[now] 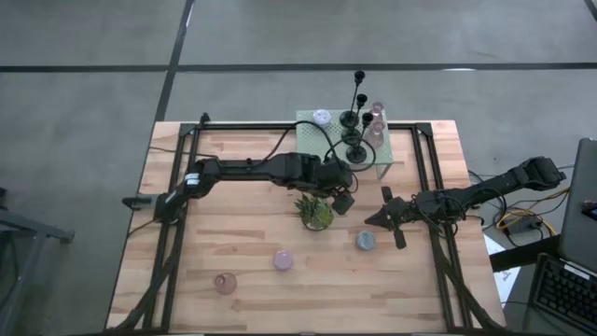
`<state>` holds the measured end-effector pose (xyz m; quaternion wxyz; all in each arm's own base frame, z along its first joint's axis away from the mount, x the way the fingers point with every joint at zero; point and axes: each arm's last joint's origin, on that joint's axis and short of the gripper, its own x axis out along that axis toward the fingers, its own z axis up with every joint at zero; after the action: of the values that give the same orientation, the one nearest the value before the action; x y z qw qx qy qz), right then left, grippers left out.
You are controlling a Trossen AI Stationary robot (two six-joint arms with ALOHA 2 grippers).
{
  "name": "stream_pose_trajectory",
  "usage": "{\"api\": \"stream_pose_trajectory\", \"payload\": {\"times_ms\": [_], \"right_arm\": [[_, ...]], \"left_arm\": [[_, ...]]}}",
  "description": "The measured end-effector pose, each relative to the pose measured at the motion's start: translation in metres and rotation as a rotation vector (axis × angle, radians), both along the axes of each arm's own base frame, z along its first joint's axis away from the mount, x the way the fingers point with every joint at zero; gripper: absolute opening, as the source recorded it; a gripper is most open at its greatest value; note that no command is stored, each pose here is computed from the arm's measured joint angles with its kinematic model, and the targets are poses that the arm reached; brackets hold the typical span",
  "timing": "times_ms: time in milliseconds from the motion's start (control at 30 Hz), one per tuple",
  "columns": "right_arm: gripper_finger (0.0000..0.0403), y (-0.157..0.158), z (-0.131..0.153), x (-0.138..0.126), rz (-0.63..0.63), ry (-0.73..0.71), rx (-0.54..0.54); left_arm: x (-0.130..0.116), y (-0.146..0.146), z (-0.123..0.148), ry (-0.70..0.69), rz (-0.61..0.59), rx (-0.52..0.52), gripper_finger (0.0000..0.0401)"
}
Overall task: Pick & Place candle stick holders
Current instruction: Put the left pink scented candle on the shelf
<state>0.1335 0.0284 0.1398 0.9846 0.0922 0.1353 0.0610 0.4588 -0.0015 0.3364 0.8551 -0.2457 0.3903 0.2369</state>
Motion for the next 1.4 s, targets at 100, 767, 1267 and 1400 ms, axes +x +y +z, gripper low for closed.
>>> {"api": "stream_pose_trajectory", "payload": {"times_ms": [100, 767, 1267, 1400], "right_arm": [[0.0009, 0.0, 0.0, 0.0, 0.0, 0.0, 0.0], [0.0009, 0.0, 0.0, 0.0, 0.0, 0.0, 0.0], [0.0009, 0.0, 0.0, 0.0, 0.0, 0.0, 0.0], [0.0009, 0.0, 0.0, 0.0, 0.0, 0.0, 0.0]], "left_arm": [[0.0, 0.0, 0.0, 0.0, 0.0, 0.001, 0.0353], [-0.001, -0.005, -0.001, 0.013, -0.03, -0.05, 0.0353], [-0.005, -0.064, -0.03, 0.114, -0.132, -0.203, 0.0353], [-0.015, -0.09, -0.035, 0.172, -0.112, -0.198, 0.0353]]}}
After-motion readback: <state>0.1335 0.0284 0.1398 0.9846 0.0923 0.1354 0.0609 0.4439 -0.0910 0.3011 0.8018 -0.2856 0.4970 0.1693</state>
